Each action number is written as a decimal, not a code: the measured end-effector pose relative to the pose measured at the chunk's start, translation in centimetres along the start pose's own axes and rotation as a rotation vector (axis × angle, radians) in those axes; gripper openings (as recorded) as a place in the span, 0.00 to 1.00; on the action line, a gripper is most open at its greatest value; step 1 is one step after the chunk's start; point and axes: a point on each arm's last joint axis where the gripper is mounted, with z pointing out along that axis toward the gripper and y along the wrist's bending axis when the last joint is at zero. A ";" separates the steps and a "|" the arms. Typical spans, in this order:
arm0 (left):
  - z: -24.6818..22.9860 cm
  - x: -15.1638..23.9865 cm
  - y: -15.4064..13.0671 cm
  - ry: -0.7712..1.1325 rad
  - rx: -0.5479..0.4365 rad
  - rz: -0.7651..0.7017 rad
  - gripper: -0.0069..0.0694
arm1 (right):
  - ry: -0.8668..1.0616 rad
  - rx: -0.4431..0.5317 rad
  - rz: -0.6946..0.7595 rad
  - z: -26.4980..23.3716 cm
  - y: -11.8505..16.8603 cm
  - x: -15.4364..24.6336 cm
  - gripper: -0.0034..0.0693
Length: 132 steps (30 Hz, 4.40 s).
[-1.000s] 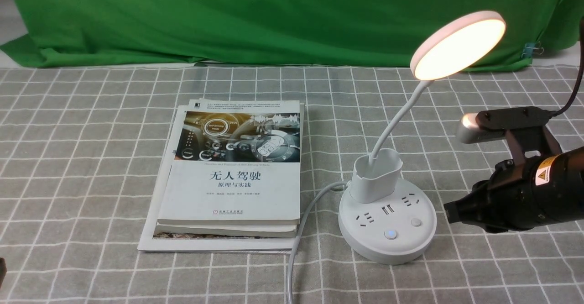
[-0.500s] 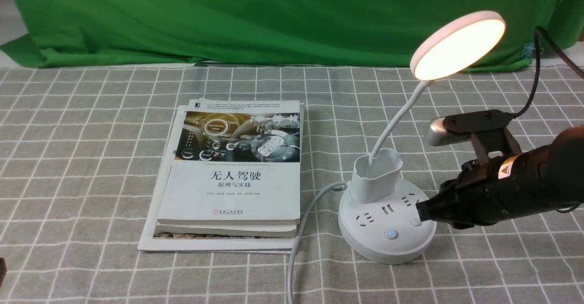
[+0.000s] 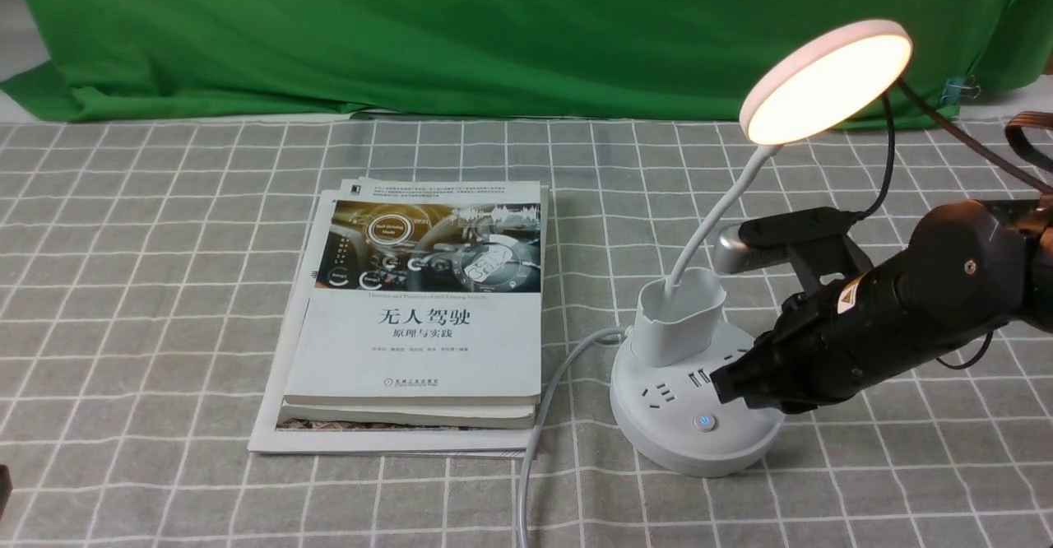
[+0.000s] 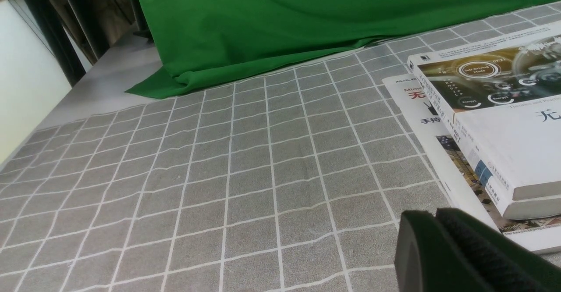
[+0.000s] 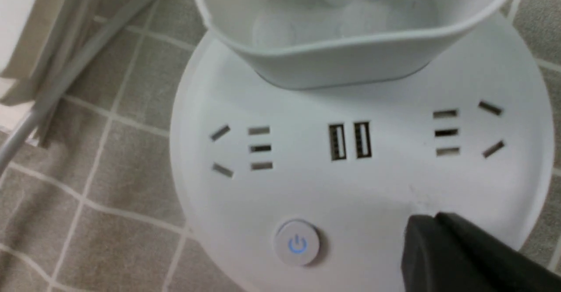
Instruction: Turn off the desk lamp on the grey coffee tablecloth by hand.
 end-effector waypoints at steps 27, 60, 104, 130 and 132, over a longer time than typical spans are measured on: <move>0.0 0.0 0.0 0.000 0.000 0.000 0.11 | 0.005 0.004 0.003 0.9 -0.1 -0.2 0.10; 0.0 0.0 0.0 0.000 0.000 0.000 0.11 | -0.032 0.004 0.007 0.0 0.0 -0.6 0.10; 0.0 0.0 0.0 0.000 0.000 0.000 0.11 | -1.065 0.169 0.026 -15.9 -1.3 15.9 0.10; 0.0 0.0 0.0 0.000 0.000 0.000 0.11 | -1.165 0.214 0.048 -14.5 -1.6 20.3 0.10; 0.0 0.0 0.0 0.000 0.000 0.000 0.11 | -1.189 0.234 0.059 -13.7 -1.8 21.4 0.10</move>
